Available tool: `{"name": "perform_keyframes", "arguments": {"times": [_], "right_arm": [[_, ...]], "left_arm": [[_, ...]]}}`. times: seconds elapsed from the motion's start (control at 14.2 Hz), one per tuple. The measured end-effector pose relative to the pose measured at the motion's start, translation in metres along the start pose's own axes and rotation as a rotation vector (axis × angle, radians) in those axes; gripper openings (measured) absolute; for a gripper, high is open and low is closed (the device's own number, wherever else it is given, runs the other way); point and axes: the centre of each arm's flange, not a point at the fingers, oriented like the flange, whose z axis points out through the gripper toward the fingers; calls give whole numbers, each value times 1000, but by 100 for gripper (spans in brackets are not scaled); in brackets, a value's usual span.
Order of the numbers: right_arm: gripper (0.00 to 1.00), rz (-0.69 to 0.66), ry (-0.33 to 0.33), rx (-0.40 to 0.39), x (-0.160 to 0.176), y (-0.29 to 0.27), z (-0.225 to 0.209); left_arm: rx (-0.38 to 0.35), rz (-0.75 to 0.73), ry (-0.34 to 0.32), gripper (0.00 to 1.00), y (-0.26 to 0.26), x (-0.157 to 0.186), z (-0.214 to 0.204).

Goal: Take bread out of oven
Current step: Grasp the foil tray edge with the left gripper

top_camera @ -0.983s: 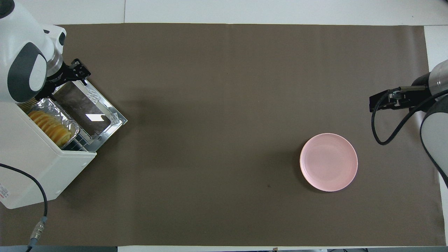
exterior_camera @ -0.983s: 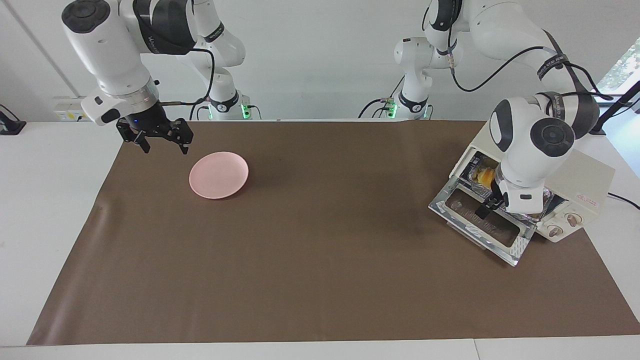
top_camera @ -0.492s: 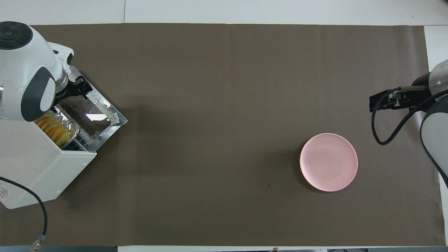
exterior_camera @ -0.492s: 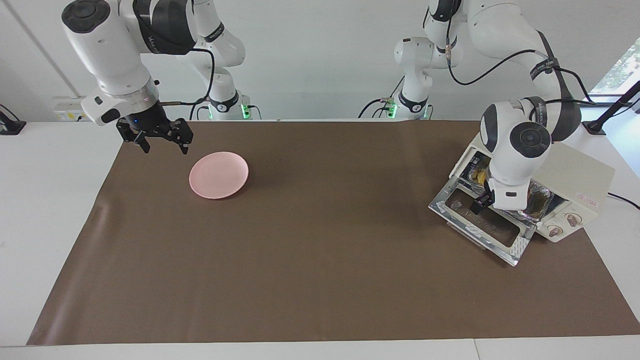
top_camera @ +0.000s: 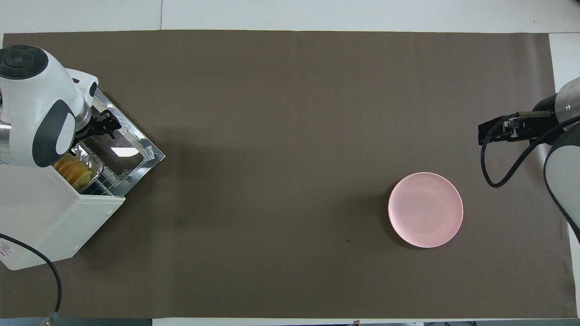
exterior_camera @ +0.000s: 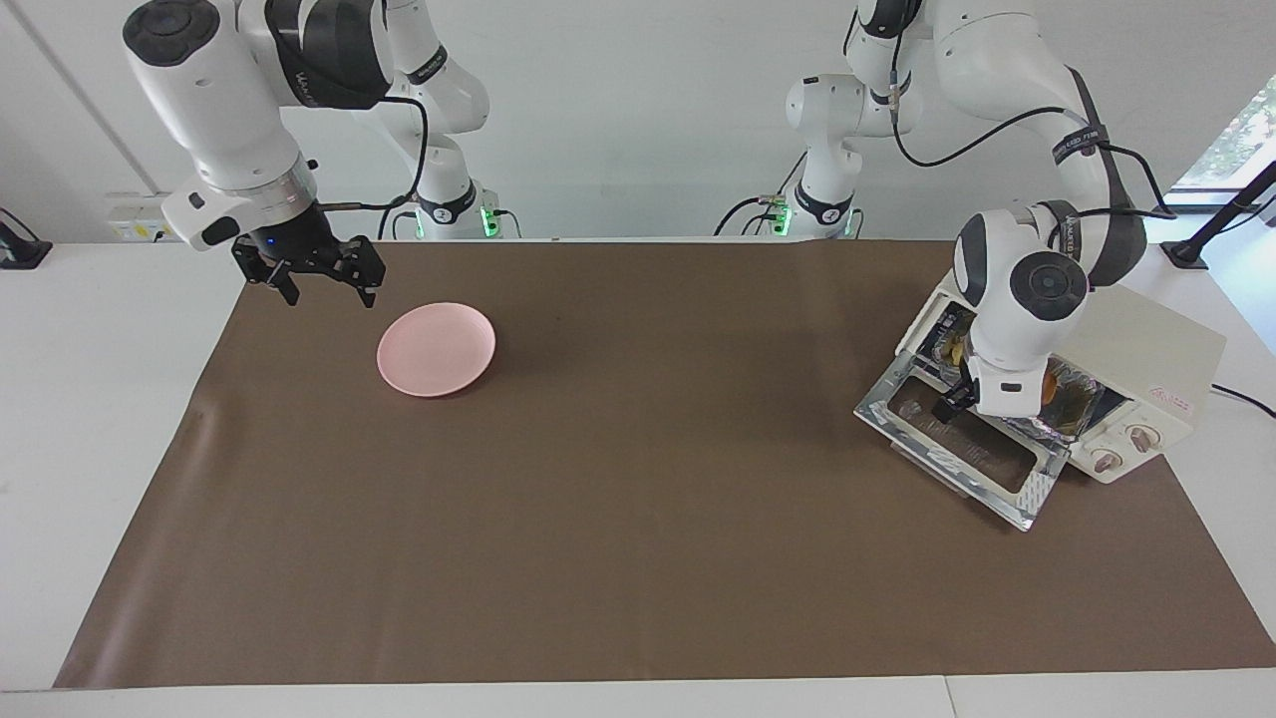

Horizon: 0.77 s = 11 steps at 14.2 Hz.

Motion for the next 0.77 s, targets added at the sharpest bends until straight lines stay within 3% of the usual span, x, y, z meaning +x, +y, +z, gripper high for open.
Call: {"name": "perform_keyframes", "arguments": {"times": [0.21,0.35,0.42,0.56,0.77], "right_arm": [[100,0,0,0,0,0,0],[100,0,0,0,0,0,0],[100,0,0,0,0,0,0],[100,0,0,0,0,0,0],[100,0,0,0,0,0,0]], "left_arm": [[2,1,-3,97,0,-1,3],[1,-2,-3,83,-2,1,3],[1,-5,-3,83,-4,2,4],[2,-8,-7,70,-7,3,6],[-1,-12,-11,65,-15,5,15]]}}
